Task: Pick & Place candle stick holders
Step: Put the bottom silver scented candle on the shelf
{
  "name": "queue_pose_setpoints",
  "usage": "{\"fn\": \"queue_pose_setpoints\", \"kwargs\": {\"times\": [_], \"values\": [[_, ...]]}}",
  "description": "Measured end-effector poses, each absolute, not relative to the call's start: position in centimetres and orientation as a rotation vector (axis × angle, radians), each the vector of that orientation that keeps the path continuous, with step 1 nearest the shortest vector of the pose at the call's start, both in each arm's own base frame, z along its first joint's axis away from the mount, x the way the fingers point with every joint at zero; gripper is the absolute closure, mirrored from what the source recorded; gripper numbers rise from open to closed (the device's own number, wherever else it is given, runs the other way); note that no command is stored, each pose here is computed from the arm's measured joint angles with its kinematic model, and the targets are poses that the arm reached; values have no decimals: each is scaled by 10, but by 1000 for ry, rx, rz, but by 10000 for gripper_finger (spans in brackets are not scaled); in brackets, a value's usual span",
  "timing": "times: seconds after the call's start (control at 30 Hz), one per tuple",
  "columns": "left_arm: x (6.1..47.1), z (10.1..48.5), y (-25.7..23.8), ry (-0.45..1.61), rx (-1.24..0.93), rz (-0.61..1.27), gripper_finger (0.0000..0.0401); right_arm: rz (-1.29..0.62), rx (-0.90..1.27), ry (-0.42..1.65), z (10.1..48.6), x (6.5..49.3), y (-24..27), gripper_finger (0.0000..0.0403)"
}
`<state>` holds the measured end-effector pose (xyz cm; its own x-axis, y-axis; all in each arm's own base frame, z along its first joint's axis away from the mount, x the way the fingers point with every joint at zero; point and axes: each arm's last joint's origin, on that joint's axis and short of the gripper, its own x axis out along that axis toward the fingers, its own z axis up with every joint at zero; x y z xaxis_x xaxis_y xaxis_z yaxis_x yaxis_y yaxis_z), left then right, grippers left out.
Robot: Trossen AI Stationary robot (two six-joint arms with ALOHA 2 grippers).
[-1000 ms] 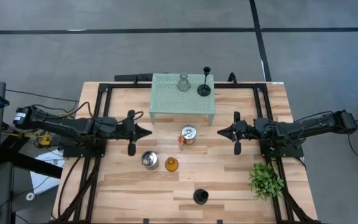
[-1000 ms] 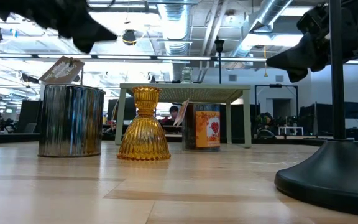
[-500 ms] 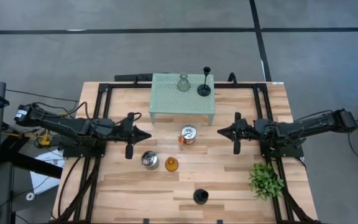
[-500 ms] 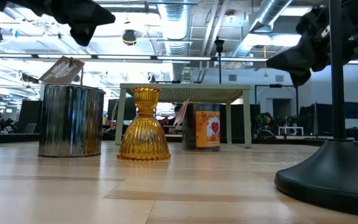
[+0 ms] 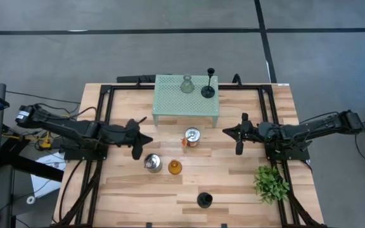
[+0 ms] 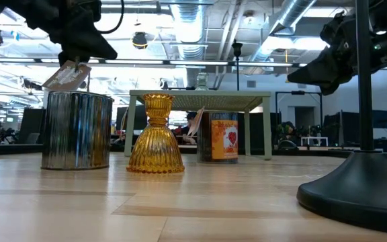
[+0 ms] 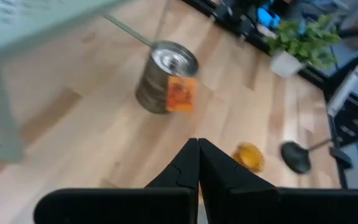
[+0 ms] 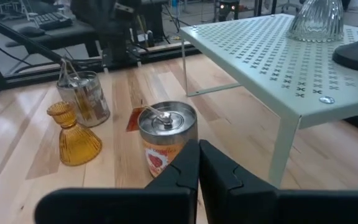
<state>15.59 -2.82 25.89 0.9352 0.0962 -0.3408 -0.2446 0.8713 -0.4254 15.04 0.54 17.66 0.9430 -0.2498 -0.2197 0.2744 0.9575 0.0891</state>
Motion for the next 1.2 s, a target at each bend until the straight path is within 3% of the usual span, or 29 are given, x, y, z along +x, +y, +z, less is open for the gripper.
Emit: {"fn": "queue_pose_setpoints", "kwargs": {"times": [0.3,0.57,0.93,1.2], "values": [[159,240,-31,655,-562,230,398,-269,122,205,177,150,5,403],[160,242,-32,692,-612,117,390,-269,122,205,177,150,5,403],[160,241,-32,688,-639,132,385,-261,122,207,177,150,6,403],[167,234,-33,734,-630,156,327,-257,120,218,176,150,6,403]]}}
